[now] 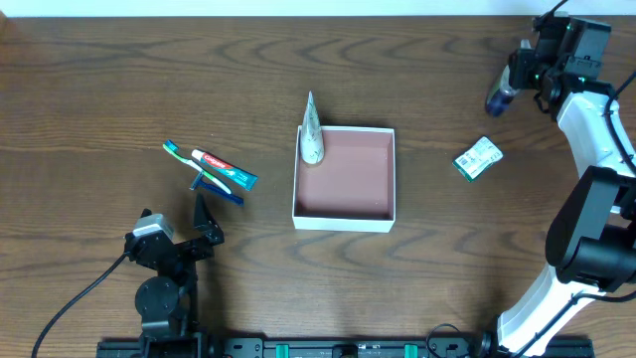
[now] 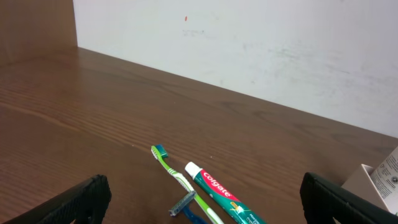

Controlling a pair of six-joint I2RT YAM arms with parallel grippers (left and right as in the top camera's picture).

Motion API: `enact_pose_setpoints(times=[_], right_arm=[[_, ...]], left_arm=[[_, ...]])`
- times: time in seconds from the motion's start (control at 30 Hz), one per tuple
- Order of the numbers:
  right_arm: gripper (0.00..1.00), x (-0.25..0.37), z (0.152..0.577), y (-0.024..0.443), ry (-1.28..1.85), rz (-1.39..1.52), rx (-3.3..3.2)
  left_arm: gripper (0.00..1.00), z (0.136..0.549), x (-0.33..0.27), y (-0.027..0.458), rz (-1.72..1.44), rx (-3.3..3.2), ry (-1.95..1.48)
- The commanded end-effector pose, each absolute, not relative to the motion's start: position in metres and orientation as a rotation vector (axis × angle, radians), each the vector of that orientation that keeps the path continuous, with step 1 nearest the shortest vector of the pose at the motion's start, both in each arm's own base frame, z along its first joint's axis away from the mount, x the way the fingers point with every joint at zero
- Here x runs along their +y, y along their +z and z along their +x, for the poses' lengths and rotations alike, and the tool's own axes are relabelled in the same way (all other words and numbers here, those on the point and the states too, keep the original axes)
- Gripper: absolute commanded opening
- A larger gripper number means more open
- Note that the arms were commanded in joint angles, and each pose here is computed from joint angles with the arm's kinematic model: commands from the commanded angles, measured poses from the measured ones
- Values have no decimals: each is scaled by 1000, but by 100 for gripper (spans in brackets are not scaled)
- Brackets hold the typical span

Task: Pack container
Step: 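Grasp the blue foaming soap bottle with the right gripper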

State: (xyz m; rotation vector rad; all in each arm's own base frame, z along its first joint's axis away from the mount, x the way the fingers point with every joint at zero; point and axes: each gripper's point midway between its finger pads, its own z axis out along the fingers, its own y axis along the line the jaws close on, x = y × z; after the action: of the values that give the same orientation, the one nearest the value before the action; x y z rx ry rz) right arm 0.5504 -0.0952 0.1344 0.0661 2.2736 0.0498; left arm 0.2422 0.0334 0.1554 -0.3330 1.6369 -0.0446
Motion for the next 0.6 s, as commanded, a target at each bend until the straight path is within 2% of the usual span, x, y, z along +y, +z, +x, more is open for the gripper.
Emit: enact_pose_setpoints(times=[0.0,0.1,0.2,0.5,0.57], right_arm=[[50,-91,553,138,57,49,2259],[52,-91,555,140,54,47,2247],[48,-91,557,143,52,44,2234],[15,-86,561,148,73,25,2208],[11,-83,562,148,76,20,2208]], left_arm=[[98,241,36,137,-331,1691,-13],[98,241,36,137,-331,1691,-13],[98,241,36,137,-331,1691,-13],[98,241,36,137,-331,1691,-13],[98,241,36,137,-331,1691,-13]])
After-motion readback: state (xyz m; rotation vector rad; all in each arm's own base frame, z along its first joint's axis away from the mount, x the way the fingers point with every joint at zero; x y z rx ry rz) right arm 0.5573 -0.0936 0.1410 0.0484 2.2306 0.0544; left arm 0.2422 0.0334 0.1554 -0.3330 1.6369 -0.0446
